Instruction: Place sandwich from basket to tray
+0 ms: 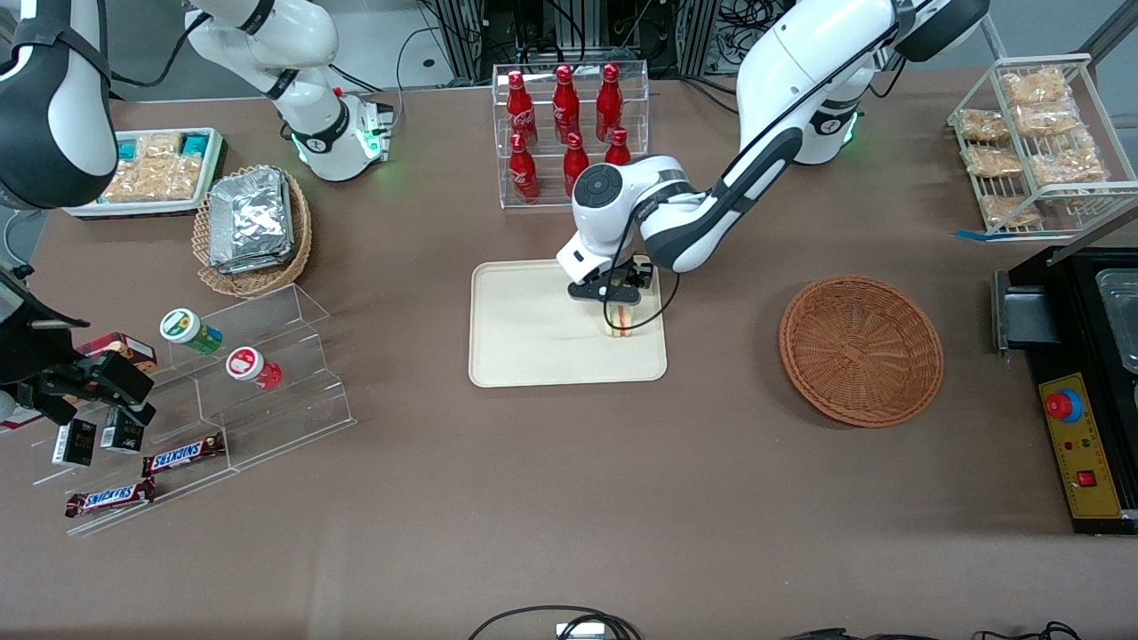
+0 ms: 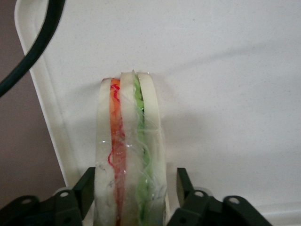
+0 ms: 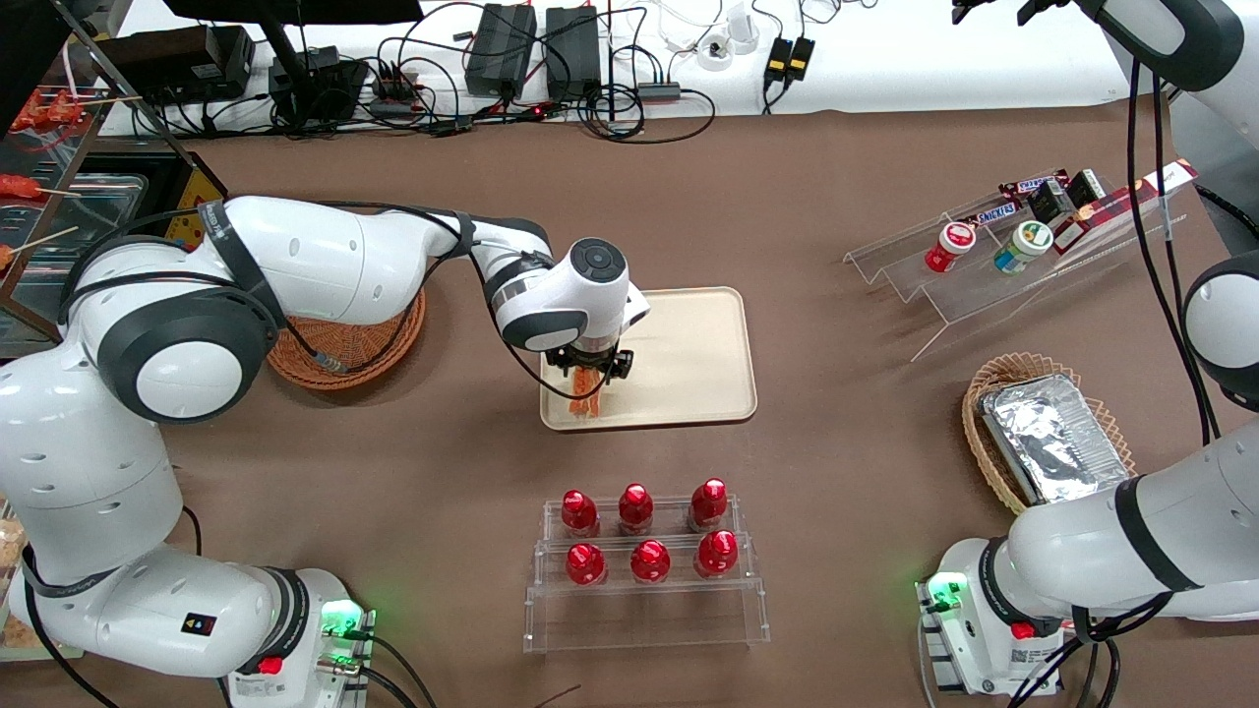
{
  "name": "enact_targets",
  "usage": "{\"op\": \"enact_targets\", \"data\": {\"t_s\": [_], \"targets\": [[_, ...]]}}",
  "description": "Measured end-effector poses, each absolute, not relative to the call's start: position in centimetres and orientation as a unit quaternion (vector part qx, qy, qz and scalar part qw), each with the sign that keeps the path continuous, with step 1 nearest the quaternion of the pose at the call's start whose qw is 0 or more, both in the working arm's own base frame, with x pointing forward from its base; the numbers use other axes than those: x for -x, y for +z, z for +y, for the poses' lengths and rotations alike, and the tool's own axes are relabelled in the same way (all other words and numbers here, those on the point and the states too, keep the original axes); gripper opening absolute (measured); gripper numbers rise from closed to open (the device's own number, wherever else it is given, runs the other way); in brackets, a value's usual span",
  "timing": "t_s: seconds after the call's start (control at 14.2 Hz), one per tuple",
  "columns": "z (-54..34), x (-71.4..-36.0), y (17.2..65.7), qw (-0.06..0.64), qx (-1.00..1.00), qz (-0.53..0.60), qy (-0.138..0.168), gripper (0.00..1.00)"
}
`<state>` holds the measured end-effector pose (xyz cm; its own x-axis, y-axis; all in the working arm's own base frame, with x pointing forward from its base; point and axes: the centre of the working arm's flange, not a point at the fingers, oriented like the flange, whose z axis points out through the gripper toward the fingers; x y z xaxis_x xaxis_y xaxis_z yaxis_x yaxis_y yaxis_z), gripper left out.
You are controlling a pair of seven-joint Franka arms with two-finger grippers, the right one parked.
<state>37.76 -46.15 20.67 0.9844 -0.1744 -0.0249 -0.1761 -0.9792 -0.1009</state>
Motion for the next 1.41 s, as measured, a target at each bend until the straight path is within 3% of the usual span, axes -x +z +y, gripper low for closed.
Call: {"op": "enact_targets", "data": {"t_s": [0.14, 0.7, 0.92, 1.41], "targets": [[-46.4, -38.4, 21.3, 0.048, 0.996, 0.073, 0.002, 0.99], [-46.5, -44.8, 30.2, 0.047, 0.995, -0.066, -0.059, 1.0], [-44.0, -48.1, 34.4, 0.031, 0.99, -0.121, -0.068, 1.0], [-35.3, -56.1, 43.2, 0.076, 0.966, -0.236, -0.072, 1.0]]}}
